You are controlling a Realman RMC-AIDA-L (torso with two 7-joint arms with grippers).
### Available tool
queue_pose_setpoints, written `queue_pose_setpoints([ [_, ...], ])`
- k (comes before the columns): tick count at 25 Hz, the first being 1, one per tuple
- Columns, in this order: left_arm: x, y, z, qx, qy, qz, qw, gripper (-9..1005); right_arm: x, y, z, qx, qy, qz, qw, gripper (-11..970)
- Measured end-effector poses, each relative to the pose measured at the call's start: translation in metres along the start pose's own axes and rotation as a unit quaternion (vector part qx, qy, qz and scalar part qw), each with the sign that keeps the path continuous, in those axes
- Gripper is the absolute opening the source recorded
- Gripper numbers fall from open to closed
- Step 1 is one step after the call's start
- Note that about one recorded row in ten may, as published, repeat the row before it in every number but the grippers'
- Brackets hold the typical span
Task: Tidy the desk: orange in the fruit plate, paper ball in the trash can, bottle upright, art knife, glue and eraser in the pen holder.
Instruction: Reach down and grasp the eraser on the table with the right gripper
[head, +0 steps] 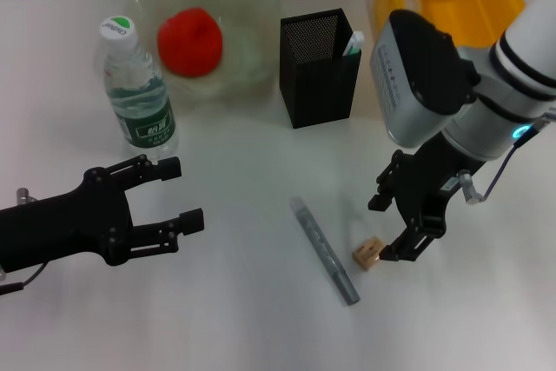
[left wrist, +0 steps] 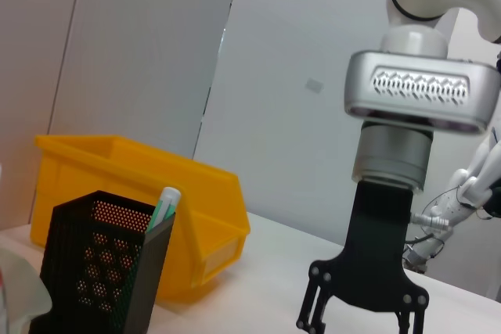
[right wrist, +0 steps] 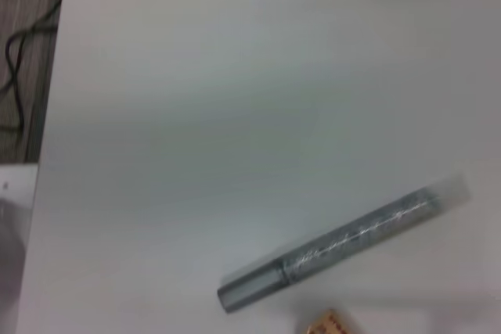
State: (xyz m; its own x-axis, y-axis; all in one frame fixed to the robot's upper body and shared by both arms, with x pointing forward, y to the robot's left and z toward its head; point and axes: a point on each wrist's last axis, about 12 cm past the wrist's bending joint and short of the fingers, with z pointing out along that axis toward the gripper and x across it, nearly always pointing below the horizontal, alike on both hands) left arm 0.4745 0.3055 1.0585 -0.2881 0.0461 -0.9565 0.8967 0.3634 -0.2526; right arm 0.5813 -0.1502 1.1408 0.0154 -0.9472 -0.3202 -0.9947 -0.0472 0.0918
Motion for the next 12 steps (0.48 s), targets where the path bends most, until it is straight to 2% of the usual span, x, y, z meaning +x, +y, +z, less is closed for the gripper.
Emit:
queue_pose_setpoints([
  [12, 0.002, -0.001, -0.003, -0.007, -0.003, -0.009, 1.000, 859, -0.005, 0.006, 0.015, 0.000, 0.017, -0.051, 0.999, 640],
])
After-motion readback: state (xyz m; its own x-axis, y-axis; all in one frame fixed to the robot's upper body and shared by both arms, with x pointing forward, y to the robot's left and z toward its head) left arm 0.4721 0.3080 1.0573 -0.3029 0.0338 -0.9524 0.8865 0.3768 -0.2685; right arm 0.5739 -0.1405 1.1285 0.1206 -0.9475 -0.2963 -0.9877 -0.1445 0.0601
